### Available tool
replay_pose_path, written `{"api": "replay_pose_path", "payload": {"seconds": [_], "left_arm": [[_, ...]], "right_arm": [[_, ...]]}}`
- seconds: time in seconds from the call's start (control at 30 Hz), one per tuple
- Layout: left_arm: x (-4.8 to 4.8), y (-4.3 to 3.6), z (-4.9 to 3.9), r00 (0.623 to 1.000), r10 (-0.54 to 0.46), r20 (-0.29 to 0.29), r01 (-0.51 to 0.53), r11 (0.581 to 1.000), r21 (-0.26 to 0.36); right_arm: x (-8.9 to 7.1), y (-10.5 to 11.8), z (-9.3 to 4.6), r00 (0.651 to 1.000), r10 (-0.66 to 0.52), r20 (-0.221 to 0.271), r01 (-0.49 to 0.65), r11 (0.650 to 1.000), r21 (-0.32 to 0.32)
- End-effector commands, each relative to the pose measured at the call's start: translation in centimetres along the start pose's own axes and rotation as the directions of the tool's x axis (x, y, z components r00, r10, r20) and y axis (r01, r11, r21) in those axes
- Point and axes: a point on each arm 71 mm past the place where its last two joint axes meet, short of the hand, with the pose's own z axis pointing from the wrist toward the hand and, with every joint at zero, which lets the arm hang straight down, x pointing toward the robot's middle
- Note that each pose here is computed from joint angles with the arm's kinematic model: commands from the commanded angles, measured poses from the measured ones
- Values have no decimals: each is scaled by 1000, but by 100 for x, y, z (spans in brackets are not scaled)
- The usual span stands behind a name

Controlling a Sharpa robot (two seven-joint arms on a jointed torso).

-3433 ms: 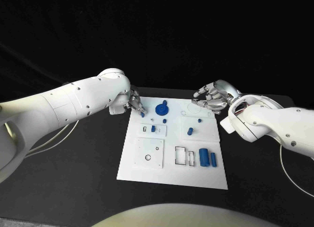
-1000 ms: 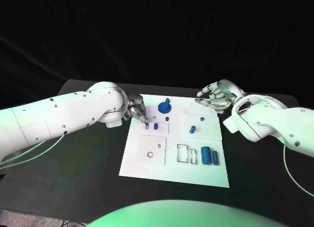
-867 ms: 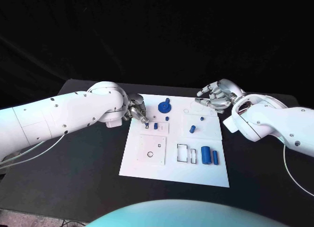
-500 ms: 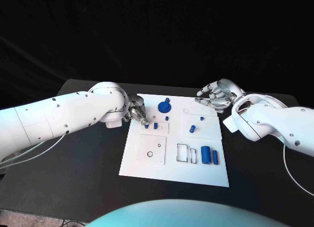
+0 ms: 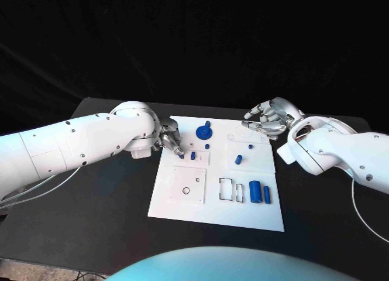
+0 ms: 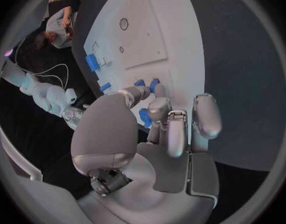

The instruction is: Assemble the parts on the task board

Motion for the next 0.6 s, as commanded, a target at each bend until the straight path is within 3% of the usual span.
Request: {"api": "replay_pose_path", "payload": {"seconds": [0.03,0.6], "left_arm": [[8,-21,1,1000,1,2,-1,1000,2],[13,-56,1,1000,-8,20,7,1000,14]], "right_arm": [[7,8,-4,1000,-7,-3,7,1000,-8],[1,-1,-3,1000,-7,-3,7,1000,-4]]}}
